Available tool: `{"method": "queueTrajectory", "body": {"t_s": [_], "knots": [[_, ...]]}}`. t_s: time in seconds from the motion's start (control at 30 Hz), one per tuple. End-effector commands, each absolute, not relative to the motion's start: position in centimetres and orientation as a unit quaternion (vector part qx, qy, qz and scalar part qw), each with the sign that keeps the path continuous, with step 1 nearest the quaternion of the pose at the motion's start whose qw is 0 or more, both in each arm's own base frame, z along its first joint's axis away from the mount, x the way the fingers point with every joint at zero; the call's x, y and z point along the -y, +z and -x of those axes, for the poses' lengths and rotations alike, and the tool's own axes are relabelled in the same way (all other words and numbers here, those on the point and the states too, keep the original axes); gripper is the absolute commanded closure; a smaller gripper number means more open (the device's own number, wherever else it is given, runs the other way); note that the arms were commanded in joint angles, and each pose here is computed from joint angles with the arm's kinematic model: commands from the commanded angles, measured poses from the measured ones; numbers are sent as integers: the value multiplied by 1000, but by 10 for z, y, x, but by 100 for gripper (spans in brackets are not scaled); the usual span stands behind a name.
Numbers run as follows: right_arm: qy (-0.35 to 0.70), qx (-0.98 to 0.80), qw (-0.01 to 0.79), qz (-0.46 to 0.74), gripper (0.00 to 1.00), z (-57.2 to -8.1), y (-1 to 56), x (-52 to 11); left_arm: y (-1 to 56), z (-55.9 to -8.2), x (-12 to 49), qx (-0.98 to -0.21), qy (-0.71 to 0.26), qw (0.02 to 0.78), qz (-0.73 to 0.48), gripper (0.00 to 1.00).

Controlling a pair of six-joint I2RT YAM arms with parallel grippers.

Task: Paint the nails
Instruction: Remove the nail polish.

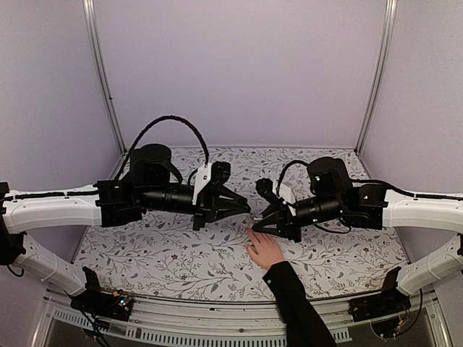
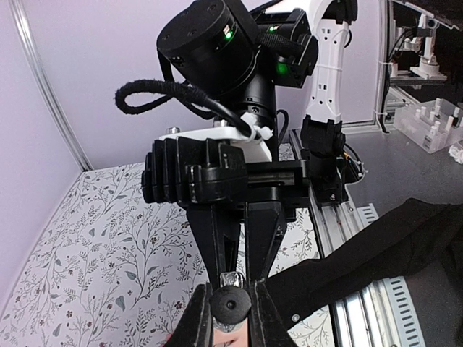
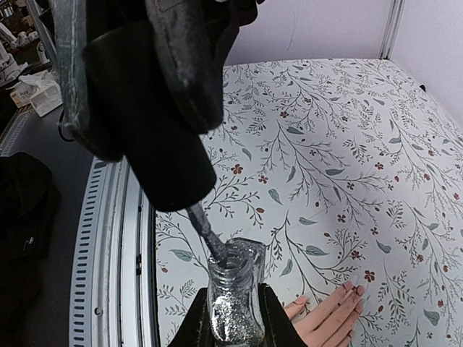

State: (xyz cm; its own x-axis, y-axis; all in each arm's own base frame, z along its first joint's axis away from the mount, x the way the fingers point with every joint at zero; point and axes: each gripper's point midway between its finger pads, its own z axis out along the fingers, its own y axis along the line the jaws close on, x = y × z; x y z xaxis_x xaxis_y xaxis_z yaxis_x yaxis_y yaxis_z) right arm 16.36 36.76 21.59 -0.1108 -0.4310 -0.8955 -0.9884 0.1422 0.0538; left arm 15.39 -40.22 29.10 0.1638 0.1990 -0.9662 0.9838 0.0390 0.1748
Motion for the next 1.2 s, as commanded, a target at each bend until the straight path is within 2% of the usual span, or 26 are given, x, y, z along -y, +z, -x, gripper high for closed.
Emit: {"method": "queueTrajectory", "body": {"t_s": [0.0,1.17], "knots": [[373,-636,392,549,100,-158,224,-367,291,-155,403,-515,-395,505,-569,100],[376,-629,392,556,100,-153,222,-368,289,-166,401,-531,-376,513,-559,100]]}}
